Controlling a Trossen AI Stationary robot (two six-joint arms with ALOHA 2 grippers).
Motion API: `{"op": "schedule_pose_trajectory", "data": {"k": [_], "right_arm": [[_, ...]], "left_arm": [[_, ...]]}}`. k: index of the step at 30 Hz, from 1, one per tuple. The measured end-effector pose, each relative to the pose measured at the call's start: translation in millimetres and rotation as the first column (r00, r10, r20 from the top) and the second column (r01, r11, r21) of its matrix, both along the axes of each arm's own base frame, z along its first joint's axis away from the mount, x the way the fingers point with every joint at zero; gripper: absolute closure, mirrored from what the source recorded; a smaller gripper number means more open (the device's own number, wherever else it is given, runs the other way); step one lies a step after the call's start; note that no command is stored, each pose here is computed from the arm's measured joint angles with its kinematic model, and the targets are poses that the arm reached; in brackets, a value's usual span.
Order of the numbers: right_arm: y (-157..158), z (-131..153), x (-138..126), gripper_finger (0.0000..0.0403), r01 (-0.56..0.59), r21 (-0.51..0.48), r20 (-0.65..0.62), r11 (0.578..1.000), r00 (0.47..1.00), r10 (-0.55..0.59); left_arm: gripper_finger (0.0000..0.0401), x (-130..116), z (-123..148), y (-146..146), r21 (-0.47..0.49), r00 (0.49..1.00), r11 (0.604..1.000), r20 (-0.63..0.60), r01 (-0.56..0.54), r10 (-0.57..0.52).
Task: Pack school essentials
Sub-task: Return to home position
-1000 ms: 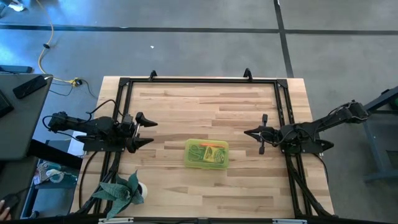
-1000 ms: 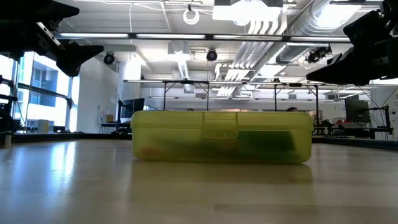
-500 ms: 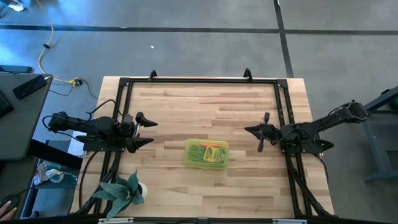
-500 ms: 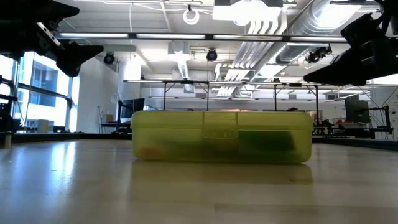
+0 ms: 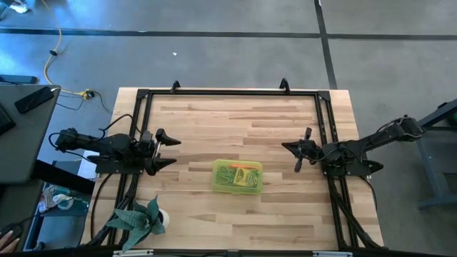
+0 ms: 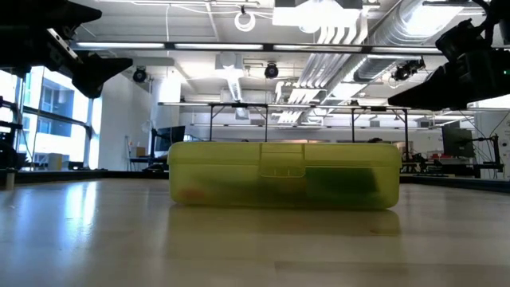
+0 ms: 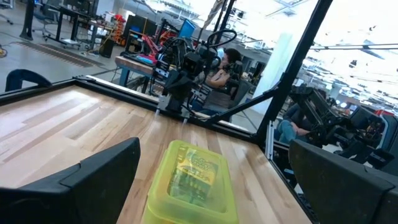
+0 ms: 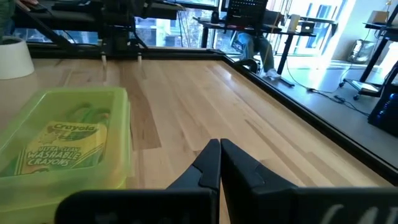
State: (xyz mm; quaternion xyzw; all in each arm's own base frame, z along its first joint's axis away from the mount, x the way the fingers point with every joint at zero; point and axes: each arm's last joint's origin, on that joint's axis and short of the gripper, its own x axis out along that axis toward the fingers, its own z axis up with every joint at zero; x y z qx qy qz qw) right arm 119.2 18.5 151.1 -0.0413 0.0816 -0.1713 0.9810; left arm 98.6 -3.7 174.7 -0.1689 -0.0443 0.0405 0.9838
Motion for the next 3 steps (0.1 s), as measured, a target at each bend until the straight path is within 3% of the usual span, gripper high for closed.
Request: {"op": "schedule_pose_trajectory", "data": {"k": [3], "right_arm": [[0.0,0.0,0.0,0.0403,0.0,0.0,0.0,1.0,1.0,0.0]], "left_arm": [[0.0002,0.0,0.0,0.0,0.0,1.0,1.0,0.0,0.0,0.0]]}}
